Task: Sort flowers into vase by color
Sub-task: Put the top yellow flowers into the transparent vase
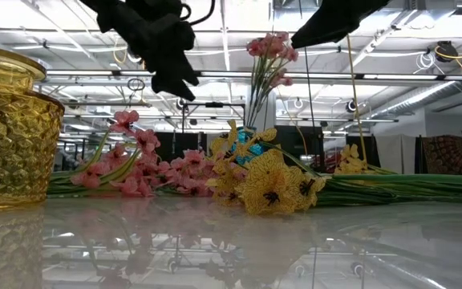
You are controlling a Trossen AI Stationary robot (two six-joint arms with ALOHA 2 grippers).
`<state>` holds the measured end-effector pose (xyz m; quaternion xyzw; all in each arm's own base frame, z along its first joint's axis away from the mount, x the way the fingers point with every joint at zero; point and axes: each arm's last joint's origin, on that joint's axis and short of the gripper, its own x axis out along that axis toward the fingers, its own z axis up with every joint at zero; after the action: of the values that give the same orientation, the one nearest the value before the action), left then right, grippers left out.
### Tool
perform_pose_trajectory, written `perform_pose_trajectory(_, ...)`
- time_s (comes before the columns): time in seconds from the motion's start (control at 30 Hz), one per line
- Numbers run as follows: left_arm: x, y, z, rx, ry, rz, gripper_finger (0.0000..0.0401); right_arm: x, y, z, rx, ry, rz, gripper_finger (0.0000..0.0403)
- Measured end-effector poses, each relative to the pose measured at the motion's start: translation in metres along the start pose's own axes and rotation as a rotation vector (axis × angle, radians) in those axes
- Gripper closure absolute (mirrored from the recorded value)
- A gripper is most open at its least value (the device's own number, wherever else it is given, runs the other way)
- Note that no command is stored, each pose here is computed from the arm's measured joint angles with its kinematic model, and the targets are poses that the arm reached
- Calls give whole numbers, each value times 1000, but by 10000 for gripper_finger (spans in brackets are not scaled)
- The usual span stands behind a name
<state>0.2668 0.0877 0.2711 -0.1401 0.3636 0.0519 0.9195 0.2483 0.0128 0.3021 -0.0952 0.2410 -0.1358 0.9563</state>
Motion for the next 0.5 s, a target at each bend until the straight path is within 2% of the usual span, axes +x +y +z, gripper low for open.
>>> perform_pose_trajectory(0.27,24,-25,-41,68,146,-30,121,3,-9,-1,-28,10,-32,193)
perform_pose_trajectory(0.4,32,-27,-54,107,148,-10,121,6,-17,-2,-47,19,-59,193)
perform_pose_trajectory(0.5,37,-30,-63,178,144,-28,121,7,-22,-2,-44,25,-76,193)
